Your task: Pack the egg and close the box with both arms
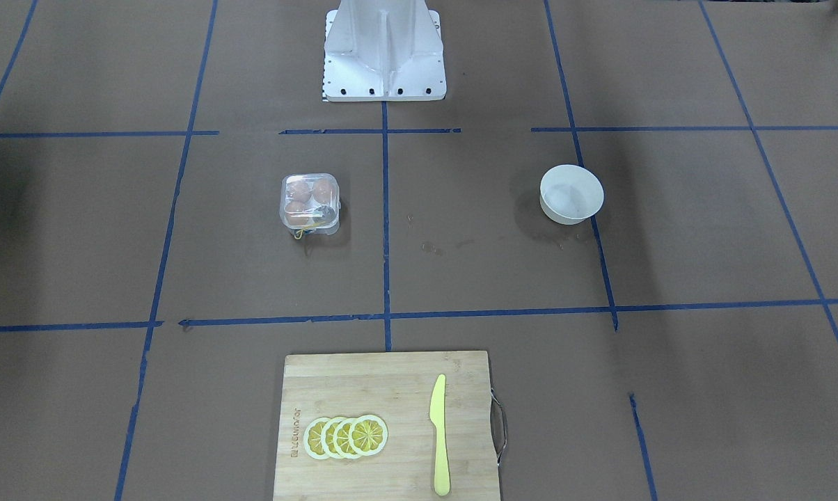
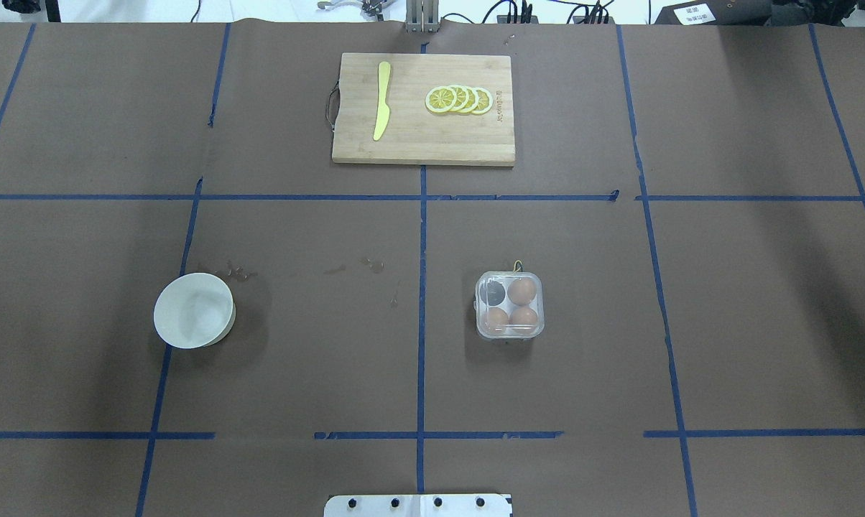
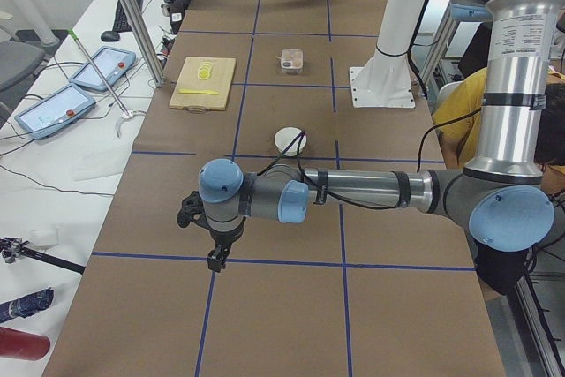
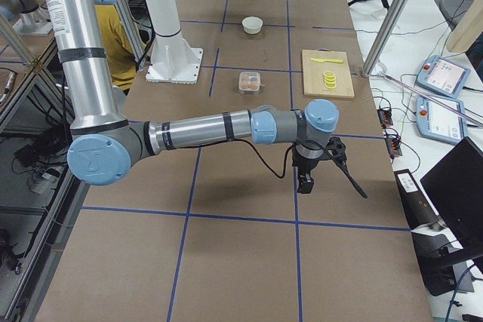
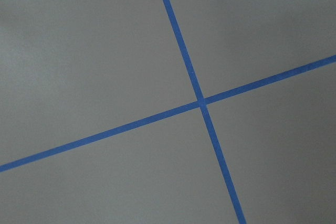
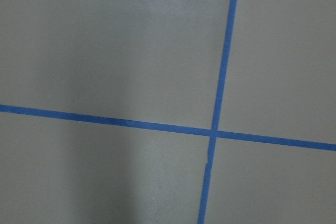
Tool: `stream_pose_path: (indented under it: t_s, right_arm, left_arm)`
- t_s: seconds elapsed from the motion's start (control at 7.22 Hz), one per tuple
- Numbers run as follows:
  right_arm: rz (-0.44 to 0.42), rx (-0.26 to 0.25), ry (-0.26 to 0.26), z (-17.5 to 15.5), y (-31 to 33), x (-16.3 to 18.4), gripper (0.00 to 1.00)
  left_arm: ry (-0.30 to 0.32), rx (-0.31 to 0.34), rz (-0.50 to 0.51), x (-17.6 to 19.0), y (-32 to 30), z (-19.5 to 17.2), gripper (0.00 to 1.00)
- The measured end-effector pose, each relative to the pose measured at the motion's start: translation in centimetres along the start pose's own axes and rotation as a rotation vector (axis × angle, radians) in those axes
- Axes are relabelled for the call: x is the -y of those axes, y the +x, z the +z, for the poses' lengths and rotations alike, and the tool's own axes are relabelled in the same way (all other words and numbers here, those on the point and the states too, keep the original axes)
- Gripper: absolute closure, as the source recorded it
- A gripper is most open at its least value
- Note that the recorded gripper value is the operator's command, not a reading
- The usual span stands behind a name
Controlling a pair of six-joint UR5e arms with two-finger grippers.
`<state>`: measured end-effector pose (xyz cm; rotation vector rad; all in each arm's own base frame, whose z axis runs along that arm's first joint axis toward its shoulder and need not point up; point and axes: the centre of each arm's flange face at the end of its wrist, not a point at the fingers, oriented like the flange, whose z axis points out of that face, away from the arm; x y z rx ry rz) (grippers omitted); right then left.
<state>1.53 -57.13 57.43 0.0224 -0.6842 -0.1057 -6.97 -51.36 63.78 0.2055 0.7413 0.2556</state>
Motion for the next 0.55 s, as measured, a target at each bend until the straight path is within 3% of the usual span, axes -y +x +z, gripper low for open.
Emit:
stream_pose_path:
  t_s: [0.28,0.55]
  right_arm:
    - [0.043,-0.033,-0.018,-0.1,2.1,-1.0,0.00]
    - [0.069,-0.028,-0.048,1.2,3.6,-2.9,0.00]
  left_arm:
    - [0.016,-0.023,0.005,0.9,0.3,-0.7,0.00]
    - [0.041,-0.018,-0.003,0.7,-0.5,-1.9,0.00]
